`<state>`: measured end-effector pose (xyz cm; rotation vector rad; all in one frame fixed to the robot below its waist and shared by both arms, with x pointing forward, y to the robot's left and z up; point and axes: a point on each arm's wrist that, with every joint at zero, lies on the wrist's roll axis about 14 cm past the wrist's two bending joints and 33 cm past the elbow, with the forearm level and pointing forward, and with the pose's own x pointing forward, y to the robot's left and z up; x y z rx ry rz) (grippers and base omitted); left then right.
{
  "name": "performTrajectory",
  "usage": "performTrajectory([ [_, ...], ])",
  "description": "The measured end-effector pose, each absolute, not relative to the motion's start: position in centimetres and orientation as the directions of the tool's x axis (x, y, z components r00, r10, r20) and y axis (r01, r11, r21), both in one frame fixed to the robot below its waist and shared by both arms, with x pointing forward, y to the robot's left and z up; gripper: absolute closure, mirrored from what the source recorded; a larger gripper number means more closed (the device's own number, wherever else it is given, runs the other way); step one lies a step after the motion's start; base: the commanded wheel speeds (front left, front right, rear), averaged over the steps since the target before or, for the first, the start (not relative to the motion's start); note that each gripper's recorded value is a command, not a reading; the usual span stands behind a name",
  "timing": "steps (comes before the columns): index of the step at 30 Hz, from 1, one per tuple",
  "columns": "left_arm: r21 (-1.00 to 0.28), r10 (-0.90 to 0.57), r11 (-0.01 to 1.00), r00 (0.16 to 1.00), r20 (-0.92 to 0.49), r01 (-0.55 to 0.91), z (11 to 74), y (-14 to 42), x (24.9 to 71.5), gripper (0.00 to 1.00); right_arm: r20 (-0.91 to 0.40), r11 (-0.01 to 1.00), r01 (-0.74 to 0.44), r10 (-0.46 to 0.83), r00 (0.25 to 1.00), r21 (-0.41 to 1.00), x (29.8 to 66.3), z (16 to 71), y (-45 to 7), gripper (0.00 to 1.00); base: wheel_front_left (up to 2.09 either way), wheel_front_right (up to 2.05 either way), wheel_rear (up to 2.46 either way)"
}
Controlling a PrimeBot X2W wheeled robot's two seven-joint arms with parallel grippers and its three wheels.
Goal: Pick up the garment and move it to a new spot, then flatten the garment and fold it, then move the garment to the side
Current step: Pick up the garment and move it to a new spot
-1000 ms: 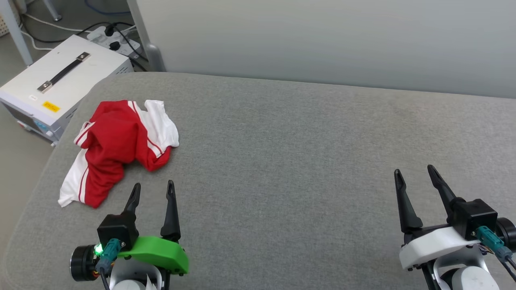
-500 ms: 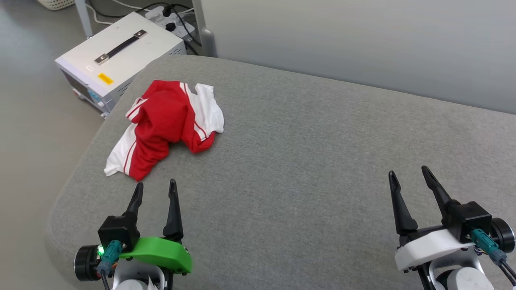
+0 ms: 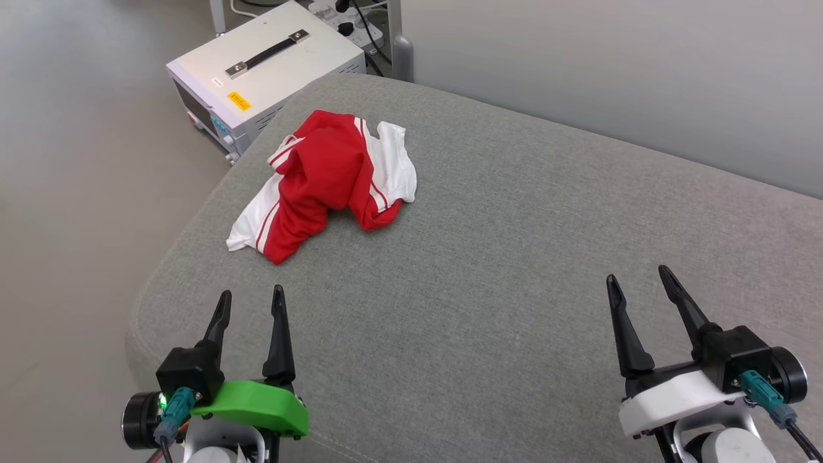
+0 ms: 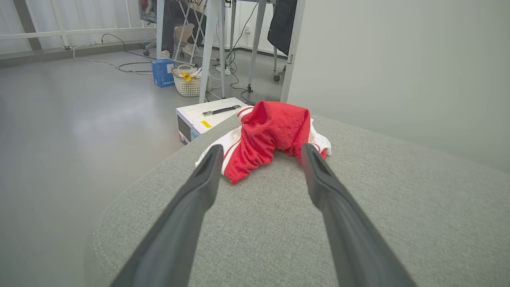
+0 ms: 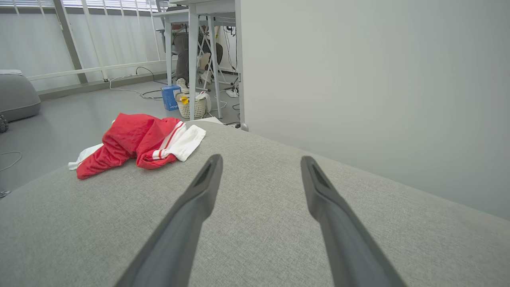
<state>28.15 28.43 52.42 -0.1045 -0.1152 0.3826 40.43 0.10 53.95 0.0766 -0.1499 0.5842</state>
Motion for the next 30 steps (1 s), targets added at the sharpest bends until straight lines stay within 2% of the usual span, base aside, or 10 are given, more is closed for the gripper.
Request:
performTrajectory([
  [19, -0.154, 0.452, 0.888, 0.883, 0.124, -0.433, 52.8, 30.1, 26.0, 0.0, 0.193, 0.781, -0.623, 0.604, 0.773, 0.048, 39.9, 54.3, 2.9, 0.0, 0.0, 0.0, 0.0],
  [30, -0.153, 0.392, 0.913, 0.917, 0.07, -0.378, 51.2, 29.3, 28.0, 0.0, 0.167, 0.798, -0.6, 0.585, 0.794, 0.055, 40.5, 53.0, 2.0, 0.0, 0.0, 0.0, 0.0],
])
